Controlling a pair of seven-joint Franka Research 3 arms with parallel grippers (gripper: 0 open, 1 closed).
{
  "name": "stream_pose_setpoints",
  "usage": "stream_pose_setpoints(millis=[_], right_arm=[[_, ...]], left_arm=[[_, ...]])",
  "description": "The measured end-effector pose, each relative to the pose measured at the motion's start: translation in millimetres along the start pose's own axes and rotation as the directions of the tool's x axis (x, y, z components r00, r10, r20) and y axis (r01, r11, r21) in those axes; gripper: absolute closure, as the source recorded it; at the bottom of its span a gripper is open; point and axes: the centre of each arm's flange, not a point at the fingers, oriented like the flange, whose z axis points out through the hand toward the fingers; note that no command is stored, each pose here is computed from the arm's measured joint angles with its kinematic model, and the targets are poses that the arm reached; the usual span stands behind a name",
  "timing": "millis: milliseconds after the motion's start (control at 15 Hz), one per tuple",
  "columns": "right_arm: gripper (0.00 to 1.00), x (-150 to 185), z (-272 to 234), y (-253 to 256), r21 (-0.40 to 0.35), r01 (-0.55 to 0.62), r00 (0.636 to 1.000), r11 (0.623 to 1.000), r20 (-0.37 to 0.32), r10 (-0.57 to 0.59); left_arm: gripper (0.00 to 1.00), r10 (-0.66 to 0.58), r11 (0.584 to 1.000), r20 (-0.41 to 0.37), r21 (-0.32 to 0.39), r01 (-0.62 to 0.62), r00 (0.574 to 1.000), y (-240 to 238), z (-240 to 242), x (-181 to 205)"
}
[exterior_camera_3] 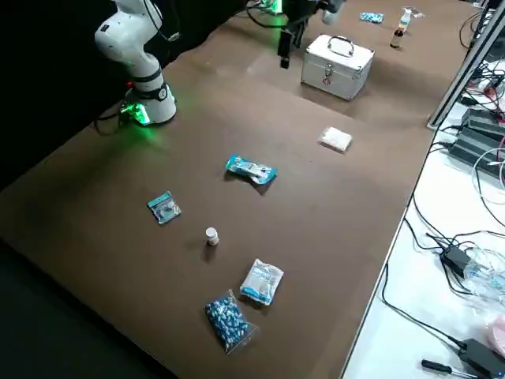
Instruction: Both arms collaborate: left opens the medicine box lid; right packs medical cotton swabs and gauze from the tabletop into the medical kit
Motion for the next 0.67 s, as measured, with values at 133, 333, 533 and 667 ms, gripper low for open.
stream_pose_setpoints(millis=[133,333,533,667], right_arm=[[0.00,17.5,24.4,-28.2,-0.006,0.057,0.998,0.998,0.022,-0.057],[0.00,35.6,59.1,-69.8,-0.009,0.189,0.980,0.982,0.063,-0.188],[0.00,50.4,86.4,-90.7,-0.011,0.281,0.957,0.960,0.073,-0.279],[0.00,55.6,101.0,-98.5,0.018,0.324,0.942,0.946,0.082,-0.325]], left_arm=[[0.00,0.044,0.999,0.033,-0.008,-0.043,0.999,23.0,21.3,7.3],[0.00,0.105,0.994,0.065,-0.032,-0.104,0.992,59.0,55.7,19.1],[0.00,0.155,0.987,0.102,-0.062,-0.150,0.983,92.6,94.5,29.2],[0.00,0.178,0.983,0.113,-0.076,-0.170,0.978,119.7,116.3,31.1]])
